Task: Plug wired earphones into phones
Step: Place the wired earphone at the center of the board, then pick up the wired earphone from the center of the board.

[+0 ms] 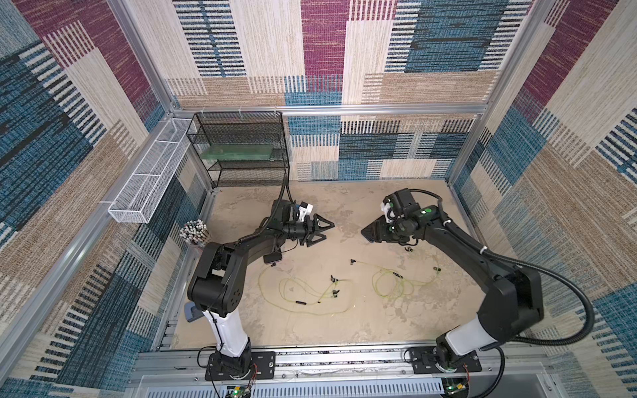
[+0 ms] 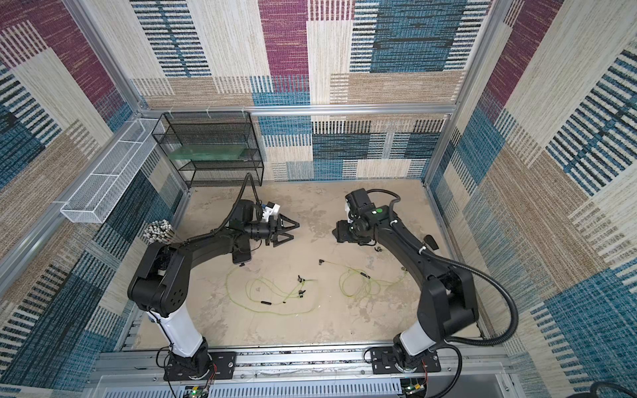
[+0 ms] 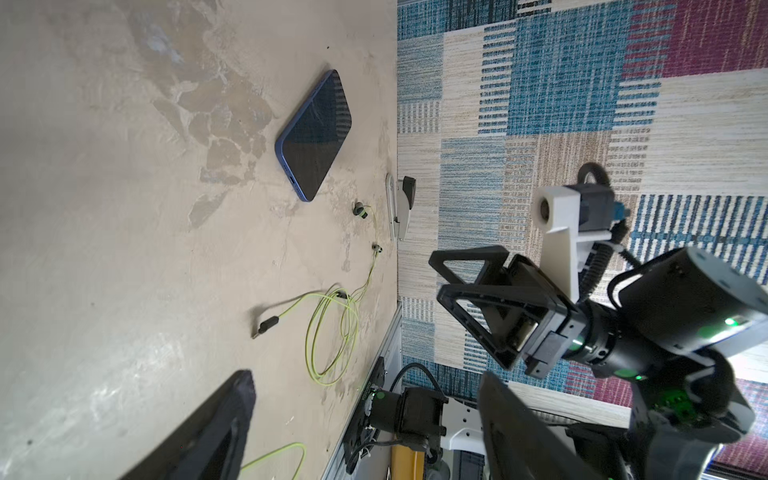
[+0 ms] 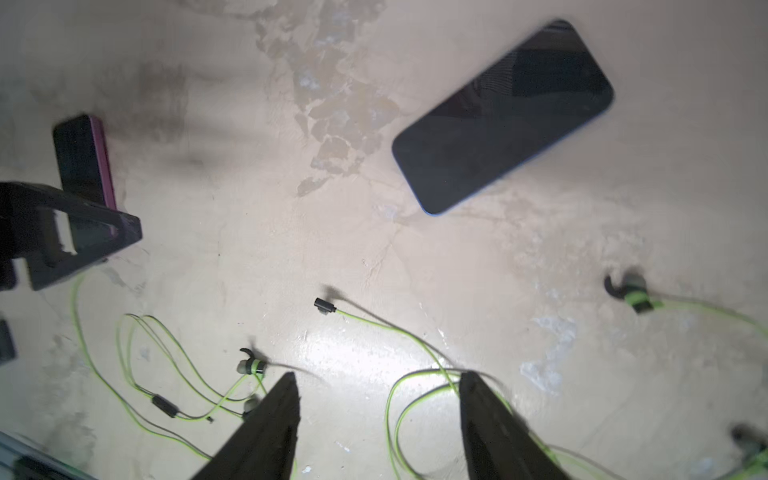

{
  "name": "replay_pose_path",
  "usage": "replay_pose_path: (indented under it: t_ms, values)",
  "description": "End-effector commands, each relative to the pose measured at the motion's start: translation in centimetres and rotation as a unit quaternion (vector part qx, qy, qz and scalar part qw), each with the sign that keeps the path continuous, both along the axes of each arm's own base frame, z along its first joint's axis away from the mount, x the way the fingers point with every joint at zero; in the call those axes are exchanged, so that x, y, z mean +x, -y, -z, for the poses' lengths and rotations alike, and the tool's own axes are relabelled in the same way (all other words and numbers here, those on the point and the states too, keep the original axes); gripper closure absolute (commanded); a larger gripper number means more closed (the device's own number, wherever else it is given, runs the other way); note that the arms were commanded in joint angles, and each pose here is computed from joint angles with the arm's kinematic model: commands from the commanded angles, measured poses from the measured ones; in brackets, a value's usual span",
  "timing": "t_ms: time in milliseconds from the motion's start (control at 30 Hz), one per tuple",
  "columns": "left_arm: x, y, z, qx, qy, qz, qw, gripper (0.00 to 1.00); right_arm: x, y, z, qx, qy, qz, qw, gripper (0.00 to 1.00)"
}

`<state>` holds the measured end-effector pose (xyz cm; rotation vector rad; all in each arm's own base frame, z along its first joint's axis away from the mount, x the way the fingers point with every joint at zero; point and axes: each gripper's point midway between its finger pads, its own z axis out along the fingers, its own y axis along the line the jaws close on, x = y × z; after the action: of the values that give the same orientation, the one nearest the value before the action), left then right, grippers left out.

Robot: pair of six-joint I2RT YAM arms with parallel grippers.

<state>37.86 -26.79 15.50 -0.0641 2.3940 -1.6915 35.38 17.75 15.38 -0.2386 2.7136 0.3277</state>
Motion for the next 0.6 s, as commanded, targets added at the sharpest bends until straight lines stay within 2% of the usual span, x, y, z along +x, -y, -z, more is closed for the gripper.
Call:
replay_pose_path:
  t_ms: [0, 100, 200, 400, 500, 567]
  values:
    - [-1.0, -1.0, 0.9, 0.023, 0.006, 0.008, 1.000, 0.16, 0.0, -1.4, 2.9, -0.097, -0.017, -0.147, 0.984, 0.45]
    - [-1.3, -1.5, 0.6, 0.018, 0.004, 0.005, 1.000, 0.17, 0.0, -3.7, 6.0, -0.087, -0.055, -0.232, 0.967, 0.49]
    - [-1.9, -2.1, 0.2, 0.018, 0.009, 0.001, 1.000, 0.18, -0.3, -4.9, 7.9, -0.068, -0.086, -0.273, 0.956, 0.50]
    - [-2.9, -2.7, 0.5, 0.032, 0.009, 0.003, 0.999, 0.18, -1.3, -5.9, 10.1, -0.026, -0.128, -0.295, 0.946, 0.56]
    - [-3.0, -2.6, 0.7, 0.026, 0.006, 0.004, 1.000, 0.18, -2.2, -6.5, 10.3, 0.014, -0.140, -0.300, 0.943, 0.55]
    - [-2.9, -2.6, 0.6, 0.024, 0.007, 0.002, 1.000, 0.18, -2.3, -6.1, 10.9, 0.017, -0.144, -0.294, 0.945, 0.53]
